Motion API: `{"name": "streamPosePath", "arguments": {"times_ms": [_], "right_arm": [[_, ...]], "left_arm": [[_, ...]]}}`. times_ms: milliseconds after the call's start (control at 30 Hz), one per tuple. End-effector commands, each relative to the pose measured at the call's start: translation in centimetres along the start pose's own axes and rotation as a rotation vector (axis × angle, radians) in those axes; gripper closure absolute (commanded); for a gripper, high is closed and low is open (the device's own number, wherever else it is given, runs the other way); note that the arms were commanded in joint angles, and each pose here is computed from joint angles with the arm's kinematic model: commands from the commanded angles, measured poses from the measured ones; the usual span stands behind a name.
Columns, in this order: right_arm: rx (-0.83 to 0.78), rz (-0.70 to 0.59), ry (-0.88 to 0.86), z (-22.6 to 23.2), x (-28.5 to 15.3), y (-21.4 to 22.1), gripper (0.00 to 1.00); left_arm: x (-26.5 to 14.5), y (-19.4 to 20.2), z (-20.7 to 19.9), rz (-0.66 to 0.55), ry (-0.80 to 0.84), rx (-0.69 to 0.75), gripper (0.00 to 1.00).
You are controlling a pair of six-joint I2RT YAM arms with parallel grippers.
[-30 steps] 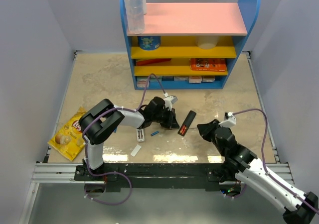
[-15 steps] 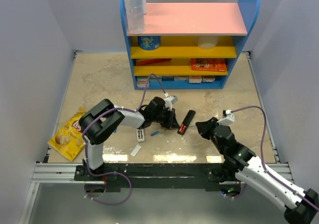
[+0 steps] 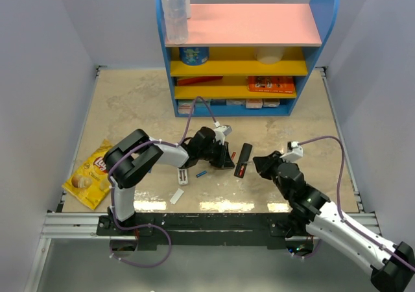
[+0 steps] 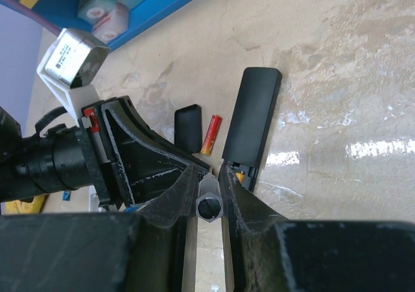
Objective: Unload the batteries from the remote control
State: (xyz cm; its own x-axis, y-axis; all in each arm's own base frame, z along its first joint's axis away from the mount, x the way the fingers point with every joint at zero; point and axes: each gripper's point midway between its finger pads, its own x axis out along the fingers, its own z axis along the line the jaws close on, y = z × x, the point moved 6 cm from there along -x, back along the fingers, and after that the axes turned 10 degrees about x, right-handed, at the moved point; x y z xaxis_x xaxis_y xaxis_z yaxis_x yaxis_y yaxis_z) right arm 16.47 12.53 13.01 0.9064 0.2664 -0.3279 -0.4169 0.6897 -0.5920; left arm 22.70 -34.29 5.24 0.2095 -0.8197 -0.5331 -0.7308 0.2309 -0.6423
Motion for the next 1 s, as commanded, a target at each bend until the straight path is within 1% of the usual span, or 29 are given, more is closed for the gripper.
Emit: {"name": "streamPosePath", "arguments": {"times_ms": [0,133,200,233,267,433,467,533,700,967], "right_arm": [[0.012,-0.078,-0.034,3.0,-0.8,-2.8,1.00],[-0.014,-0.092,0.034,3.6,-1.4,-4.2,1.00],[-0.067,-0.069,0.106,3.0,-1.6,-4.3,1.00],[-0.076,-0.070,0.105,3.8,-1.9,-4.9,1.00],[-0.118,-0.048,0.136,3.4,-2.0,-4.8,1.00],[-0.212,0.053,0.189,4.0,-1.7,-4.4,1.00],[-0.229,0.069,0.194,3.9,-1.7,-4.2,1.00],[-0.243,0.110,0.191,4.1,-1.6,-3.8,1.00],[-0.273,0.161,0.168,4.1,-0.8,-2.7,1.00],[-0.290,0.170,0.152,3.6,-0.2,-2.0,1.00]], "left_arm": [[-0.8,-1.1,-0.8,-0.045,-0.018,0.025,0.87],[-1.5,-2.2,-1.3,-0.074,-0.027,0.034,0.85],[-1.9,-2.9,-1.7,-0.091,-0.028,0.040,0.82],[-2.0,-3.1,-1.9,-0.097,-0.028,0.041,0.80],[-2.2,-3.4,-2.2,-0.103,-0.024,0.041,0.79],[-2.7,-4.3,-2.7,-0.121,-0.019,0.046,0.69],[-2.9,-4.6,-3.0,-0.128,-0.016,0.047,0.62],[-3.1,-5.0,-3.2,-0.141,-0.018,0.048,0.59],[-2.9,-4.8,-3.2,-0.130,-0.018,0.042,0.60],[-2.2,-4.1,-3.0,-0.103,-0.011,0.040,0.61]]}}
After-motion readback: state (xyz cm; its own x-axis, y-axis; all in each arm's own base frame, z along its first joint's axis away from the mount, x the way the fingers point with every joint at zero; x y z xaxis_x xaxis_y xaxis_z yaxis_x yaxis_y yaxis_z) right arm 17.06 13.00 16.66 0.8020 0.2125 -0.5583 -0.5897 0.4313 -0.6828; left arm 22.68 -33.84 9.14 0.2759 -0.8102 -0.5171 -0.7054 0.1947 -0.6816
